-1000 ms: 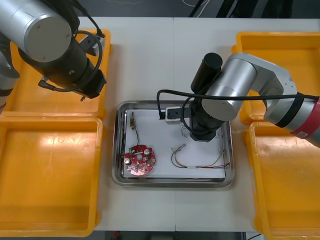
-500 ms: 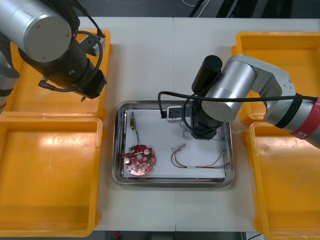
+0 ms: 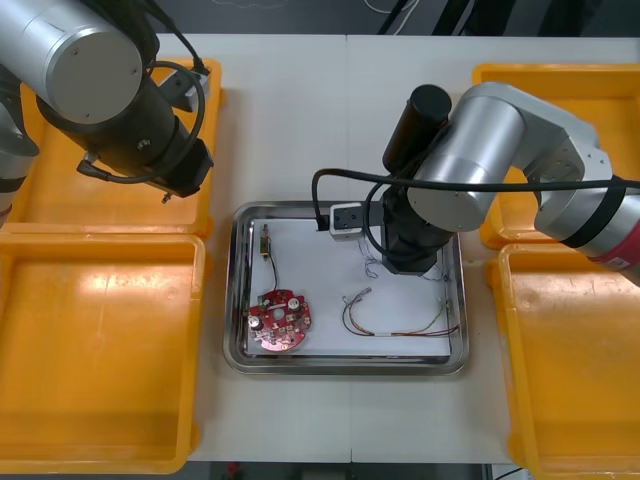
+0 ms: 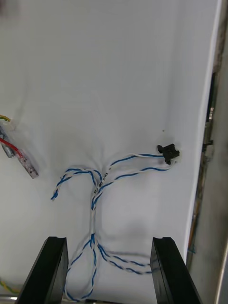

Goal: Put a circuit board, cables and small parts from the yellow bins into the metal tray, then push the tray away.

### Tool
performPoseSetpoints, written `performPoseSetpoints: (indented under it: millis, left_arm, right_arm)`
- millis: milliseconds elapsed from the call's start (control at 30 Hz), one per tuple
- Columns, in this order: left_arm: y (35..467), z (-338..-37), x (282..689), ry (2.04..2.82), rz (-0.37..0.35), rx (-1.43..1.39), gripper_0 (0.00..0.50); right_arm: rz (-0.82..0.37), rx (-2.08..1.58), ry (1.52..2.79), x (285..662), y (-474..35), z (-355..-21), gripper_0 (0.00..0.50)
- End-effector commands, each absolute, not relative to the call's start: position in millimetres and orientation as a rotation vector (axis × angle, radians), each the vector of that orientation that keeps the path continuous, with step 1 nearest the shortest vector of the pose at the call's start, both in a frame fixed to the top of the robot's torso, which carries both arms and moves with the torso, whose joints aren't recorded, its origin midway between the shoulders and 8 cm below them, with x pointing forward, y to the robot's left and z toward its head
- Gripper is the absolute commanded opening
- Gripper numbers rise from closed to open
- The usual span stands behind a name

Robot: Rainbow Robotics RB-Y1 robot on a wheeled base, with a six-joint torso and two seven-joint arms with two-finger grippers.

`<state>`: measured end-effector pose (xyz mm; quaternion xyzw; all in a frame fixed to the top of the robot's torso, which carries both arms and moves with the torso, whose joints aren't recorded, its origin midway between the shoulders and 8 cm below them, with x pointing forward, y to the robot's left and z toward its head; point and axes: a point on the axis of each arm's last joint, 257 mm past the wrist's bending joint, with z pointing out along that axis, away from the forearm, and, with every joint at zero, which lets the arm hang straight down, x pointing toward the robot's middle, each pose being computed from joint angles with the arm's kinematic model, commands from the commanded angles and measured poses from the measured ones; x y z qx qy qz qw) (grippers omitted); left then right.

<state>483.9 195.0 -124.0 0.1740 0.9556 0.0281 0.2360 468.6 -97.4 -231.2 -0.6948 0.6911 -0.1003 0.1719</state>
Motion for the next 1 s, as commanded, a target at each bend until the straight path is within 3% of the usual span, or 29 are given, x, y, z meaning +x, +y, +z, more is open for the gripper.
performPoseSetpoints:
  millis: [33, 233, 467, 600, 1000]
  left_arm:
    - [183, -106, 487, 2.602, 0.001, 0.365, 0.000]
    - [173, -106, 486, 2.599, -0.032, 0.348, 0.000]
    - [148, -104, 488, 2.585, -0.084, 0.314, 0.000]
    - [128, -106, 483, 2.597, -0.138, 0.266, 0.000]
    - [73, -138, 462, 2.634, -0.098, 0.209, 0.000]
  right_arm:
    - [-0.229, -1.893, 1.996, 468, -103, -191, 0.500]
    - [-0.144, -1.866, 2.067, 449, -115, -172, 0.500]
    - [-0.182, -1.754, 2.141, 436, -167, -154, 0.500]
    - [-0.201, -1.578, 2.282, 423, -205, -141, 0.500]
    - [-0.145, -0.978, 2.510, 400, -278, -113, 0.500]
